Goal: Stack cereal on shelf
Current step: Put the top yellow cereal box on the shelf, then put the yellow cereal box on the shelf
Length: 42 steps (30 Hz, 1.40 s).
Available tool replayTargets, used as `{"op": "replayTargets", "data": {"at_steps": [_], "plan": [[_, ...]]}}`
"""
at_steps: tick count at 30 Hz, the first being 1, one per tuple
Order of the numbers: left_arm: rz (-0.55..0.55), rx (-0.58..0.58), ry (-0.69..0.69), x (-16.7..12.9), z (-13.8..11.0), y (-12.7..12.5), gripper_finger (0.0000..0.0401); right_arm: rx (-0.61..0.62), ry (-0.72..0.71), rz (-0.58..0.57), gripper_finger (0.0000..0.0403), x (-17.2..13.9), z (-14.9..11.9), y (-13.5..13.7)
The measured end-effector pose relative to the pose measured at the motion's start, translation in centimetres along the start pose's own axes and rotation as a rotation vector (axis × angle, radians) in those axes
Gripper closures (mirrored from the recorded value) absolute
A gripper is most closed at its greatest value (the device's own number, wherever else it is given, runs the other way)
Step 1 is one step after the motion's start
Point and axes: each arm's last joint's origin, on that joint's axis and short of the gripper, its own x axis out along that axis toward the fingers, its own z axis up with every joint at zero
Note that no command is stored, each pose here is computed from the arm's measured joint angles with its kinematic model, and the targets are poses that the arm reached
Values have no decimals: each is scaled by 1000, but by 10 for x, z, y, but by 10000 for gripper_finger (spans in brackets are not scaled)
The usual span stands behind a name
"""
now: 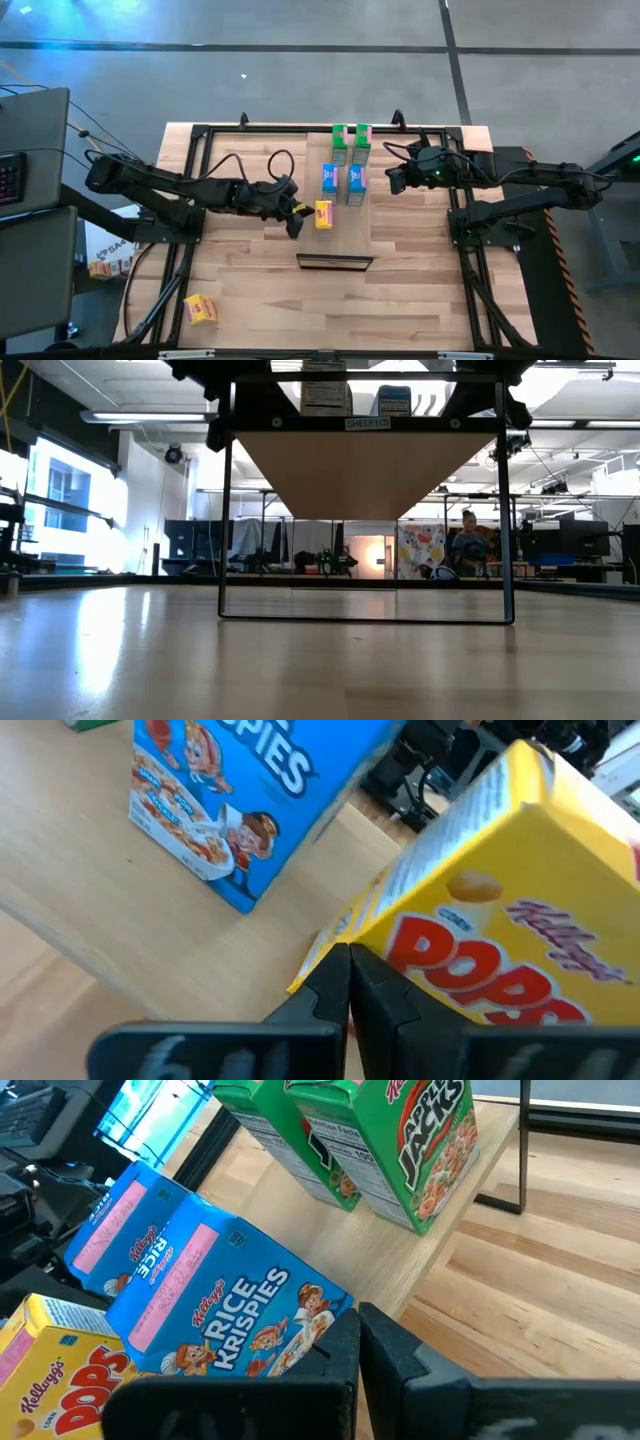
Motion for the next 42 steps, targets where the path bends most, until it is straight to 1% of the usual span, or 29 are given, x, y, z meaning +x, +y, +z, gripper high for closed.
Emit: {"op": "replayTargets", "data": {"at_steps": [4,9,12,15,18,21,26,29,32,36,38,40,42], "plan": [[-9,13,9,1,3,4,401,0,0,0,403,0,0,0],[5,12,0,2,7,9,401,0,0,0,403,0,0,0],[5,47,5,3,9,12,401,0,0,0,403,0,0,0],[29,82,20,1,13,19,401,7,0,0,403,0,0,0],[28,101,-5,-14,23,24,401,8,0,0,403,0,0,0],[27,124,-17,-38,30,28,401,8,-1,0,403,0,0,0],[-72,190,-66,-88,34,20,401,8,-2,2,403,0,0,0],[-118,202,-122,-112,28,16,401,7,-19,16,403,0,1,2],[-138,200,-183,-126,11,21,401,-29,-45,45,403,-1,1,7],[-233,159,-274,-132,-13,31,401,-111,-63,103,403,-3,0,14],[-289,131,-326,-133,-21,36,401,-150,-72,128,403,-5,-1,17],[-304,105,-368,-133,-27,41,401,-174,-80,146,403,-5,-1,20],[-296,98,-389,-134,-28,44,401,-192,-86,159,403,-6,-1,21]]}}
